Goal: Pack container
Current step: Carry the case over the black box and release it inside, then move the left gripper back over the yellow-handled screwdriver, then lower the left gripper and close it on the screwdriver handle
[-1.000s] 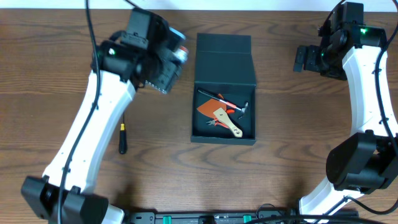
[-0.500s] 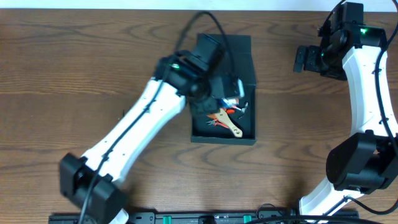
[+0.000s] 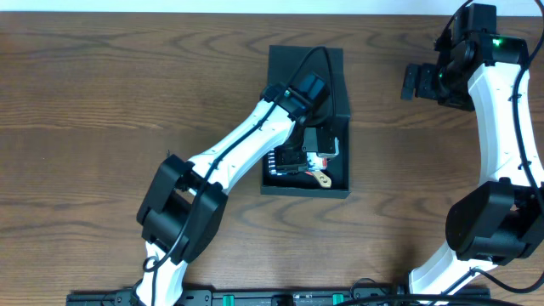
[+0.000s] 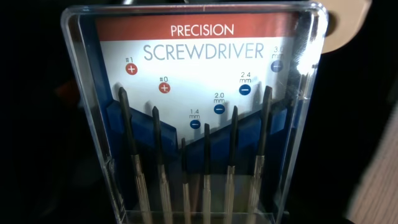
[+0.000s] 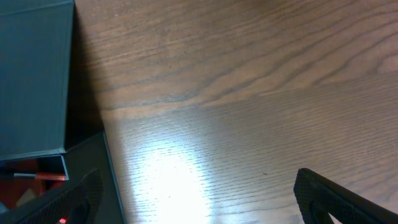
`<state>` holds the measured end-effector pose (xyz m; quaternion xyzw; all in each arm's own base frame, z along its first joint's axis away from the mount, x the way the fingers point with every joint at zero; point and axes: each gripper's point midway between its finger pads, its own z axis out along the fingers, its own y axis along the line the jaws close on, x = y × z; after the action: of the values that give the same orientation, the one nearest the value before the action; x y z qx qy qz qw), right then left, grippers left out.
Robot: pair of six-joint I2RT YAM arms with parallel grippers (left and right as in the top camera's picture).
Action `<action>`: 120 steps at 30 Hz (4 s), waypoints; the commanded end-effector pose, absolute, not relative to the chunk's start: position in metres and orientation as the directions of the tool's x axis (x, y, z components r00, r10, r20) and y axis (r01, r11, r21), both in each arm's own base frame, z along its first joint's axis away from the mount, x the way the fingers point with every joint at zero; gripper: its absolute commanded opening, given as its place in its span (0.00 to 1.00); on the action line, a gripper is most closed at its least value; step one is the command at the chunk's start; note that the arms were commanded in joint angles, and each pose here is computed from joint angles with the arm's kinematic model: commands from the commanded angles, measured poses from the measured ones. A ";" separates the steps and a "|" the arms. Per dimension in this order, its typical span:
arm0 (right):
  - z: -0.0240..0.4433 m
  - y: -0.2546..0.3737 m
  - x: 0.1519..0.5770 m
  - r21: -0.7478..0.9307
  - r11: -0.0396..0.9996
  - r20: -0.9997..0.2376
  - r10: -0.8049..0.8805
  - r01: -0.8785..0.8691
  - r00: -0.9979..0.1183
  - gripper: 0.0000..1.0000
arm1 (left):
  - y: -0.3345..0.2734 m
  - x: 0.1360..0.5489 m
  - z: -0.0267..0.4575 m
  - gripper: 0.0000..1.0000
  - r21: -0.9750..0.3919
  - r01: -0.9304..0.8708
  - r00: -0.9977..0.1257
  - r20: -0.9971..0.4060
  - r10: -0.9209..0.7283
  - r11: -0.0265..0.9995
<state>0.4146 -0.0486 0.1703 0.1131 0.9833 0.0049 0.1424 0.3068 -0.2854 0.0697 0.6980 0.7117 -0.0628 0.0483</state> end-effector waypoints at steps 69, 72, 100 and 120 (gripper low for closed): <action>0.167 -0.049 0.417 0.043 0.978 -0.276 0.206 0.202 -0.939 0.99 | 0.030 0.270 0.073 0.98 -0.075 -0.037 -0.990 -0.130 -0.047 0.996; 0.167 -0.049 0.417 0.043 0.978 -0.276 0.206 0.202 -0.939 0.99 | 0.028 0.267 0.056 0.99 -0.078 -0.027 -0.994 -0.104 -0.035 0.997; 0.167 -0.049 0.418 0.043 0.978 -0.280 0.206 0.202 -0.938 0.99 | 0.024 0.270 -0.004 0.99 -0.032 0.123 -0.992 0.010 0.124 0.992; 0.167 -0.049 0.418 0.043 0.978 -0.280 0.206 0.202 -0.938 0.99 | 0.020 0.264 -0.011 0.99 -0.010 0.158 -0.987 0.023 0.158 0.987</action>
<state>0.4165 -0.0486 0.1708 0.1074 0.9834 0.0043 0.1464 0.2719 0.0183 -0.0042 0.0725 0.9973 -0.0080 0.0013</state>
